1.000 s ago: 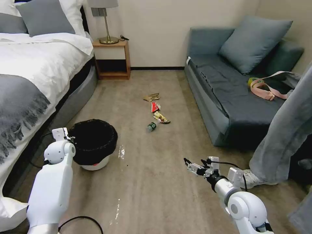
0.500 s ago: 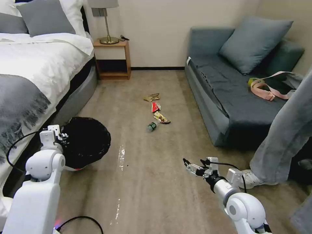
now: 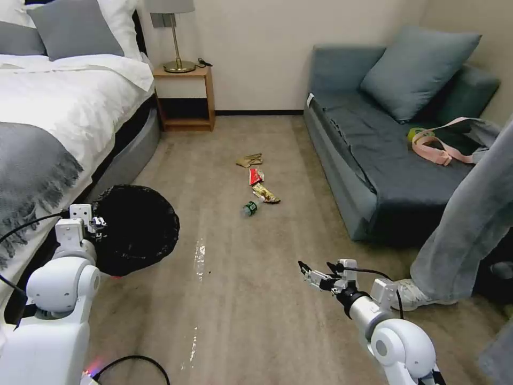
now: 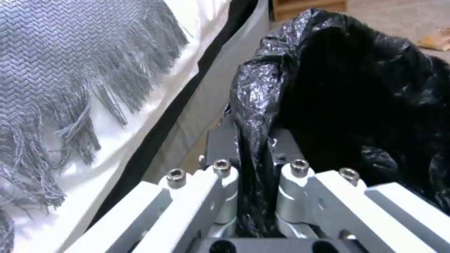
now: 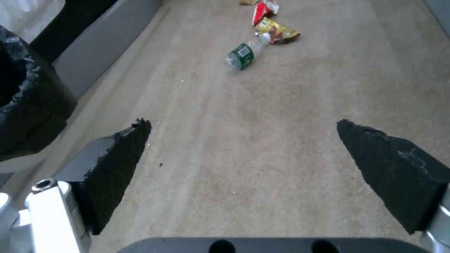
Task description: Pick up the trash bin, then pick up the garbage on the floor and place it into the trash bin.
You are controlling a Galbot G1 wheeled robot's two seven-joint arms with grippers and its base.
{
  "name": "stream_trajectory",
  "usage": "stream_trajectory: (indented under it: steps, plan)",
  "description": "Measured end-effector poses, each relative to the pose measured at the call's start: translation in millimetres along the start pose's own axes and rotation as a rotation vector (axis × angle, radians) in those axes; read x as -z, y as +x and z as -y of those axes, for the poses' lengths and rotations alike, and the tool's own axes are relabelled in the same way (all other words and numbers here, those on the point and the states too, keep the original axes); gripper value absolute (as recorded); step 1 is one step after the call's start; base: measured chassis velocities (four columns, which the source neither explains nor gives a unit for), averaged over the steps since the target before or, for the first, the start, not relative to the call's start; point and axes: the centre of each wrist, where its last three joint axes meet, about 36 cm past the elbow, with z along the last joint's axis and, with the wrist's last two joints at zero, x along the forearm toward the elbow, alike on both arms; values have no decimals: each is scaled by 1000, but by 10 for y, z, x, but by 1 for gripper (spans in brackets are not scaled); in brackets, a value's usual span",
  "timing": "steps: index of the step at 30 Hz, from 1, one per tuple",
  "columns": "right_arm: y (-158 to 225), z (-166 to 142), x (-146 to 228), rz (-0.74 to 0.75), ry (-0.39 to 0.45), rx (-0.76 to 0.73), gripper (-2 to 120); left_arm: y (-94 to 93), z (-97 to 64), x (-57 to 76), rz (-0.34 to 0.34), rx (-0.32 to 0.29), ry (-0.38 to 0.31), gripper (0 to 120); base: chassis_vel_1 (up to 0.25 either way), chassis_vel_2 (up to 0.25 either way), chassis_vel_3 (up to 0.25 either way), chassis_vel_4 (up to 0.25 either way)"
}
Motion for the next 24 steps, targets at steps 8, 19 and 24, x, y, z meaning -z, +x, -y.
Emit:
stream_trajectory:
  steps: [8,19,24]
  plan:
    - [-24,39,-57,10,10,2,100,18,25,-67,-5,-8,-3,5,0,0,0,0]
    - [-61,47,-112,12,20,13,100,16,93,-188,-21,-13,-5,5,0,0,0,0]
    - [-76,60,-121,14,22,12,100,14,132,-214,-25,-16,-8,5,-30,36,38,-47]
